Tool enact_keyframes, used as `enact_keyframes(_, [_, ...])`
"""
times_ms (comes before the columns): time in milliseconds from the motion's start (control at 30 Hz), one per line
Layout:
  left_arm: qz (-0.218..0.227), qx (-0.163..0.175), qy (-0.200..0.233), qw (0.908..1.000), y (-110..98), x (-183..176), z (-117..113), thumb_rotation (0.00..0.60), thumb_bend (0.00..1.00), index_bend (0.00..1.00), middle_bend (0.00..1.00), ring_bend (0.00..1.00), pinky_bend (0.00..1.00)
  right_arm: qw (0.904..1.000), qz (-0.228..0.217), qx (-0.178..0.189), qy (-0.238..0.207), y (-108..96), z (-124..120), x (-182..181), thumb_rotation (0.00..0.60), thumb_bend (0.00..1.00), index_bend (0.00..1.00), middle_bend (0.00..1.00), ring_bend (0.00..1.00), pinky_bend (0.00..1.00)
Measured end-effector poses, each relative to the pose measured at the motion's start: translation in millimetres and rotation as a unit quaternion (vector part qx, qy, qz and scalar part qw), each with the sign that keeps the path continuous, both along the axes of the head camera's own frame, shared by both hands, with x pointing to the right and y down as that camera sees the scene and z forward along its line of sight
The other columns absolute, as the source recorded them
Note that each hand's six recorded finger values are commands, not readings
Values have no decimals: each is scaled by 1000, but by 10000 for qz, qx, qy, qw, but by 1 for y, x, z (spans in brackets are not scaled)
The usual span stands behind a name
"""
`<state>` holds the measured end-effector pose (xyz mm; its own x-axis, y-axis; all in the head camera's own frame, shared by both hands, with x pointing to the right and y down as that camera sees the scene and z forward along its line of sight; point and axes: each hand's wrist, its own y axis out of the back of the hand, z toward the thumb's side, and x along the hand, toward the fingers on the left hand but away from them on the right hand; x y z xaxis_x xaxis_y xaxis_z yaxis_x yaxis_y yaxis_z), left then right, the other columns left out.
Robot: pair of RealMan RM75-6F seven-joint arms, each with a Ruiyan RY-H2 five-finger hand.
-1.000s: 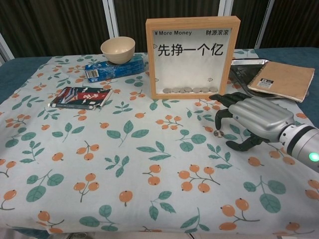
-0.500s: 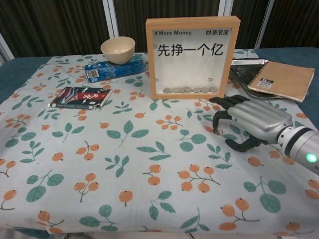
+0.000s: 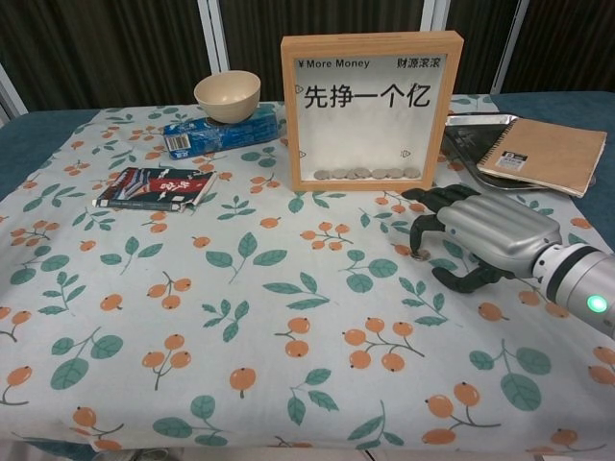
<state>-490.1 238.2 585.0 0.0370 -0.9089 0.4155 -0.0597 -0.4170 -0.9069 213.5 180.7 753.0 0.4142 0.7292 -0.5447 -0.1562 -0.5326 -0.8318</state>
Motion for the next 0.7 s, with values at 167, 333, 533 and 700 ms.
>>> enact_keyframes(167, [-7, -2, -7, 10000, 1, -1, 0, 600, 321, 0, 0, 0, 0, 10000, 24, -32, -8, 0, 1, -1, 600, 475, 511, 47, 0, 0])
enact_keyframes(333, [-14, -3, -12, 10000, 1, -2, 0, 600, 322, 0, 0, 0, 0, 10000, 56, -48, -9, -2, 3, -2, 600, 479, 529, 53, 0, 0])
enact_keyframes(533, [-23, -16, -24, 10000, 1, -3, 1, 599, 322, 0, 0, 0, 0, 10000, 79, -36, -10, -5, 4, -3, 600, 498, 553, 62, 0, 0])
enact_keyframes(700, [-28, -29, -28, 10000, 1, -3, 2, 600, 322, 0, 0, 0, 0, 9999, 95, -5, -34, -6, 4, -4, 600, 513, 579, 75, 0, 0])
